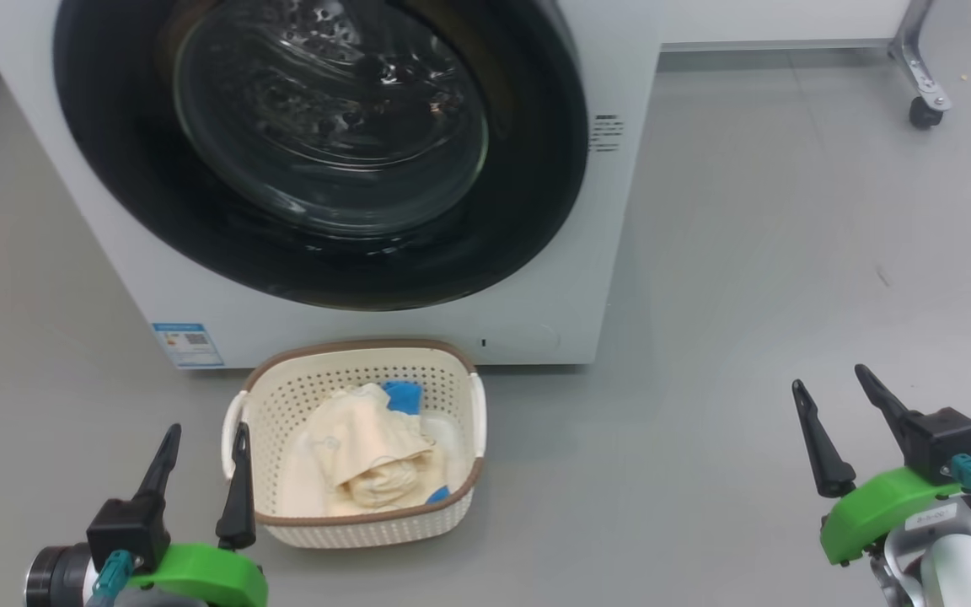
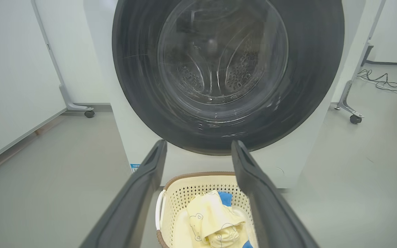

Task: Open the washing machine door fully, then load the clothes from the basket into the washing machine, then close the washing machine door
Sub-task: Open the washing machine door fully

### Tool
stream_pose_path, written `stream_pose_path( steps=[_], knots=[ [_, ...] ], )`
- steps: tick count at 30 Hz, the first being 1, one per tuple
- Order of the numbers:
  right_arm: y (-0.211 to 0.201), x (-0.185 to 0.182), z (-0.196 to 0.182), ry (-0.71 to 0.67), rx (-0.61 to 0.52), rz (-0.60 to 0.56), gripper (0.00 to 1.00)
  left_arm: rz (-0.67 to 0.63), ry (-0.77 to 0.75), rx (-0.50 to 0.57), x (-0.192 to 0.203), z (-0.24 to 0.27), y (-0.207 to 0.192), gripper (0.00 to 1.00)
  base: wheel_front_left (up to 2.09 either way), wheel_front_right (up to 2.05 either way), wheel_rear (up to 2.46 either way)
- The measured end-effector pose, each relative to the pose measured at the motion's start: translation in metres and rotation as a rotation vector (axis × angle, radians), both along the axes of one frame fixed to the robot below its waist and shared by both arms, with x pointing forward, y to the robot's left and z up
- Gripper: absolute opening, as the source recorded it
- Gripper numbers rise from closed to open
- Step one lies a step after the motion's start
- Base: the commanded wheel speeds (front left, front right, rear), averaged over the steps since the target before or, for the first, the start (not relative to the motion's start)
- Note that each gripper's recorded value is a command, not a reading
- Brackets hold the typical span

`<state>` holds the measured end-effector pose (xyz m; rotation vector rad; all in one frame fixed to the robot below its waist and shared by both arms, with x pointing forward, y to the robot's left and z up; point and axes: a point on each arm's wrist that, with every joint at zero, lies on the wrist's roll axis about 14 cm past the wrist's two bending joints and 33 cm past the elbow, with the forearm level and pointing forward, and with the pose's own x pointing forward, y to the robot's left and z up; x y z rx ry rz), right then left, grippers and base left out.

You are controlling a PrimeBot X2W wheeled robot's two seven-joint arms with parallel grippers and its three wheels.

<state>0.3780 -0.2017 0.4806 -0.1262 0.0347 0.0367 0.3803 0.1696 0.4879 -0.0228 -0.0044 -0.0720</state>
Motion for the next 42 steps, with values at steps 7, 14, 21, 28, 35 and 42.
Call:
stream_pose_path(
  steps=[7, 14, 21, 28, 35, 42],
  knots=[
    [-0.0041, -0.0009, 0.0011, -0.003, 0.000, -0.012, 1.00, -0.018, -0.003, -0.005, 0.0009, 0.0012, -0.0054, 1.00, 0.81, 0.81, -1.62],
    [-0.0048, -0.0014, 0.0013, -0.004, 0.001, -0.014, 1.00, -0.022, -0.005, -0.003, 0.0013, 0.0016, -0.0063, 1.00, 0.26, 0.26, -0.52],
    [-0.0048, -0.0013, 0.0007, -0.002, 0.002, -0.015, 1.00, -0.024, -0.006, -0.003, 0.0019, 0.0019, -0.0068, 1.00, 0.00, 0.00, 0.00],
    [-0.0049, -0.0014, 0.0006, -0.002, 0.003, -0.016, 1.00, -0.030, -0.006, 0.002, 0.0018, 0.0018, -0.0080, 1.00, 0.00, 0.00, 0.00],
    [-0.0048, -0.0010, -0.0015, 0.003, 0.005, -0.018, 1.00, -0.032, -0.002, 0.002, 0.0027, 0.0003, -0.0085, 1.00, 0.00, 0.00, 0.00],
    [-0.0060, 0.0033, -0.0070, 0.019, -0.005, -0.020, 1.00, -0.033, 0.013, 0.001, 0.0050, -0.0051, -0.0083, 1.00, 0.00, 0.00, 0.00]
  ],
)
